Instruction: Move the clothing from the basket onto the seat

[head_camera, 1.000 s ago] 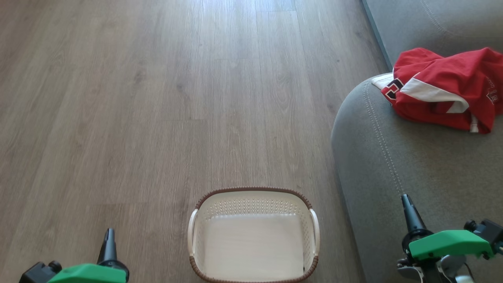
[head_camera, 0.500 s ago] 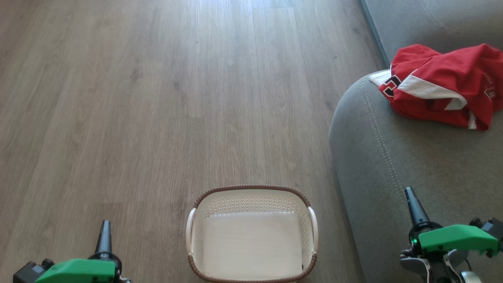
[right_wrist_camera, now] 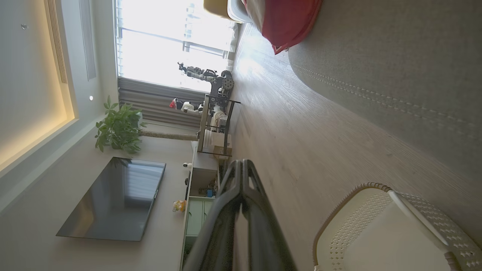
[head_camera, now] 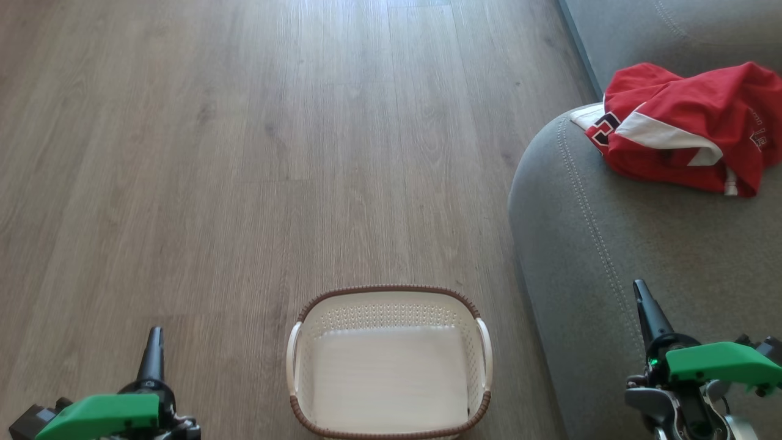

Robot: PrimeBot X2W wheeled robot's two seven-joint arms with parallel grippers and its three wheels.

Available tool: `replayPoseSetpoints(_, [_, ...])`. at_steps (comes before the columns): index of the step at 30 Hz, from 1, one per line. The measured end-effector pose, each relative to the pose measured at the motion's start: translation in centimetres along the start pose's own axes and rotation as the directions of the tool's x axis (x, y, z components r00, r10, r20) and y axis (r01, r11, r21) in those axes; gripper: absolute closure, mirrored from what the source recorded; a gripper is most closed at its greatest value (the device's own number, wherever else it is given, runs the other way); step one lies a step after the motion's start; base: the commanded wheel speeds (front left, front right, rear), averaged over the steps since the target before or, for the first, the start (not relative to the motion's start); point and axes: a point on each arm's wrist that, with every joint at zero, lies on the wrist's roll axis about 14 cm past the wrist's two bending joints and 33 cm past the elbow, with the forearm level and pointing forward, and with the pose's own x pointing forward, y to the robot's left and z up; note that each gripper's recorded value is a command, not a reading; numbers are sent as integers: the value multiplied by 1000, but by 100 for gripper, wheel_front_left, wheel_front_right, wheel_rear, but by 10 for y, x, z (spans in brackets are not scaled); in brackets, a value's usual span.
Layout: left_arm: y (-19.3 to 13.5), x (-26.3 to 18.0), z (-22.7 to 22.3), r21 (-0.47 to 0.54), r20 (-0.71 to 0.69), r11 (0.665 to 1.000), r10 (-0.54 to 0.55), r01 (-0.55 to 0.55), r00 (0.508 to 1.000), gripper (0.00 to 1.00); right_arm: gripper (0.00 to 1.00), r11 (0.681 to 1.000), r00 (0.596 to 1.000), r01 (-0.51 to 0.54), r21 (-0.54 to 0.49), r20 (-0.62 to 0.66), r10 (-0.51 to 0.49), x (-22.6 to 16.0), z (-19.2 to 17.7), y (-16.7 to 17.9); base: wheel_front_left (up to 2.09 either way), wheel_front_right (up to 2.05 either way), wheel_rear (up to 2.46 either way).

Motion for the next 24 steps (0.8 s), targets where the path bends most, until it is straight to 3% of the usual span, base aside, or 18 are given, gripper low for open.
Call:
replayPoseSetpoints(20, [-20, 8, 6, -218, 16, 972, -88, 89, 996, 100, 100, 973, 998, -56, 223, 23, 52, 7, 11, 16, 0, 0, 0])
replayPoseSetpoints(24, [-22, 8, 8, -224, 23, 970, -93, 96, 995, 100, 100, 971, 998, -61, 230, 24, 57, 8, 12, 17, 0, 0, 0])
